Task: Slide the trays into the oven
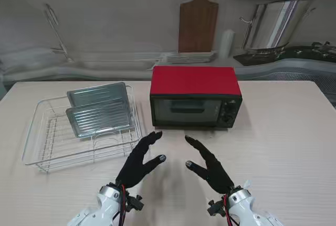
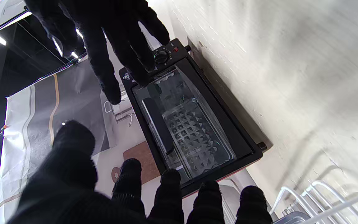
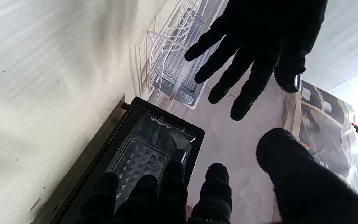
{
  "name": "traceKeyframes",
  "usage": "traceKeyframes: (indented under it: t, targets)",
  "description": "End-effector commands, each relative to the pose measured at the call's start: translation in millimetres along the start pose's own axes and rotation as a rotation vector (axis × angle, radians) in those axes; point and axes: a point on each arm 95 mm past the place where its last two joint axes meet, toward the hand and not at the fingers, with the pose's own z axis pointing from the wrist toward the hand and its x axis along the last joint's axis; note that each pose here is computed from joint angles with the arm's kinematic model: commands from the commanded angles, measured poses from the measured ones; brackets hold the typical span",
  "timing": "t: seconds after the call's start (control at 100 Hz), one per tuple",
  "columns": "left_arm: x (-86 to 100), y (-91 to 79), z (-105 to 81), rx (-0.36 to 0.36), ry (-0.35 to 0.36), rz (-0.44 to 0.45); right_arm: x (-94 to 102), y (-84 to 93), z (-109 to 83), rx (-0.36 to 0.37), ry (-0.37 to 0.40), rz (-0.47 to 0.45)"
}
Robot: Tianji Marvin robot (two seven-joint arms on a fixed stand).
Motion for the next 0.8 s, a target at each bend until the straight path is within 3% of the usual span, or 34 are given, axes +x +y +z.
traceKeyframes:
  t: [0.0,0.61,0.79]
  targets:
    - [2.9,4.7,-1.4,-0.017,0.003,-0.010,-0.9,-6.4,-3.0,0.016,-0.002,0.009]
    - [4.5,5.2,-7.6,0.005,0.011,-0.004,-1.2,-8.0,-6.8,0.009,0.005,0.002]
    - [7.4,2.4,-10.3,0.015,0.005,-0.002,2.4,-7.7,-5.1,-0.022,0.011,0.001]
